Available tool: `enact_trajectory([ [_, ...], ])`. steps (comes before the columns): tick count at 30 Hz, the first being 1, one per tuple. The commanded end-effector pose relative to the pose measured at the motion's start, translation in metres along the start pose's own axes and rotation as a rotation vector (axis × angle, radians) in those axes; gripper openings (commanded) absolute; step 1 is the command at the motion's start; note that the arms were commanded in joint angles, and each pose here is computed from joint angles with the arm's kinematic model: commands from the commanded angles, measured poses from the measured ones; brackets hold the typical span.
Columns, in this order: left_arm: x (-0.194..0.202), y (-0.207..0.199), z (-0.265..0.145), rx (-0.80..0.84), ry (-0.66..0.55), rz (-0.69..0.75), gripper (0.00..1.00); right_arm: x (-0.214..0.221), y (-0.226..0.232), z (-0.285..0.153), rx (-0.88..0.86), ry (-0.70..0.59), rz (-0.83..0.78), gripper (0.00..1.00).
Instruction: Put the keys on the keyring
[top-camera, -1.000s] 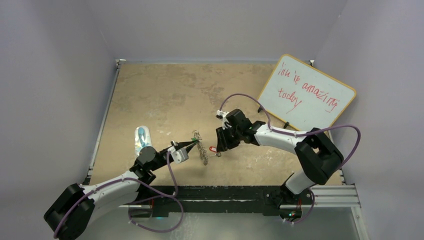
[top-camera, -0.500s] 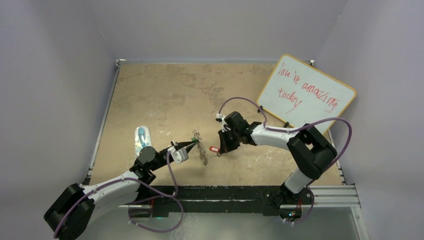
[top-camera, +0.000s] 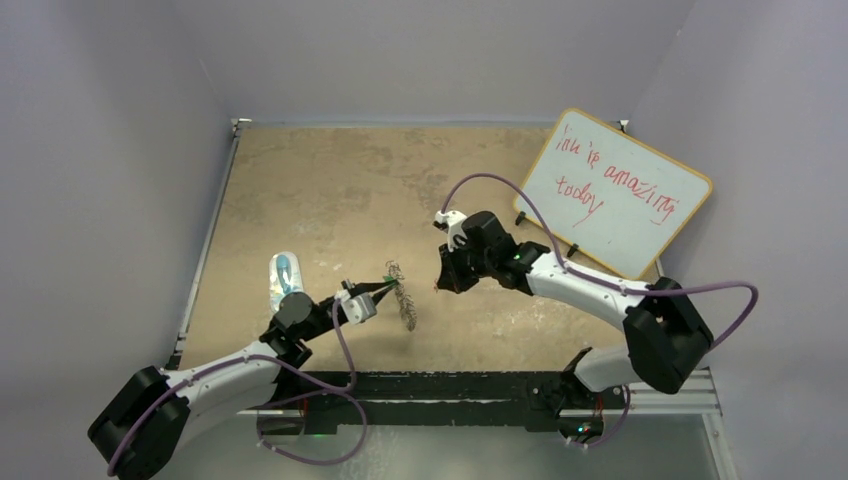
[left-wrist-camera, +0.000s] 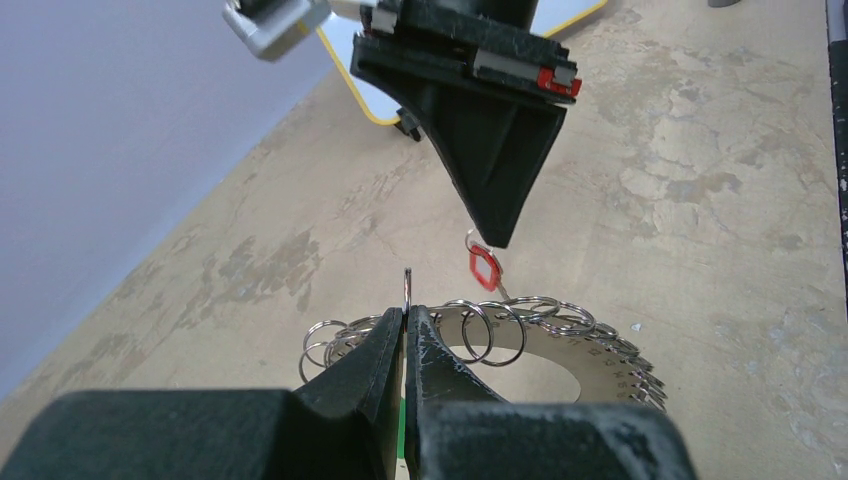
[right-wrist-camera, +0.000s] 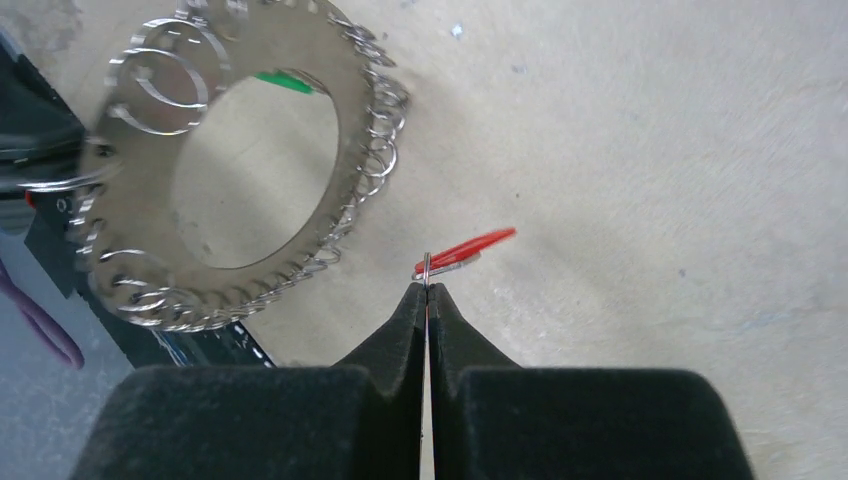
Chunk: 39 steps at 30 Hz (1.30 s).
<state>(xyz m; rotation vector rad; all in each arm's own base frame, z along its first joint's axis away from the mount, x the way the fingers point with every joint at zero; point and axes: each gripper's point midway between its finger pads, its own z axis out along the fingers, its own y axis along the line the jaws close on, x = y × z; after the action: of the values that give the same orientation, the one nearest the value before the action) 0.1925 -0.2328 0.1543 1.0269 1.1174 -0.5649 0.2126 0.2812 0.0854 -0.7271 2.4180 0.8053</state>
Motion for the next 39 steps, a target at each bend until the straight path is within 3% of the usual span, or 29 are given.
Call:
enact_trajectory([
  [1,-0.009,0.005,0.007,-0.013,-0.012,-0.060,0.00,-0.035,0.016,-0.018,-0.058,-0.096,-0.179,0.00],
  [10,-0.007,0.005,0.010,-0.010,0.000,-0.091,0.00,-0.047,0.062,-0.045,-0.240,-0.155,-0.371,0.00],
  [18,-0.007,0.004,0.010,-0.008,-0.002,-0.094,0.00,-0.059,0.092,-0.045,-0.237,-0.185,-0.514,0.00],
  [39,-0.010,0.004,0.011,-0.001,-0.008,-0.082,0.00,-0.066,0.083,-0.022,-0.138,-0.136,-0.513,0.00],
])
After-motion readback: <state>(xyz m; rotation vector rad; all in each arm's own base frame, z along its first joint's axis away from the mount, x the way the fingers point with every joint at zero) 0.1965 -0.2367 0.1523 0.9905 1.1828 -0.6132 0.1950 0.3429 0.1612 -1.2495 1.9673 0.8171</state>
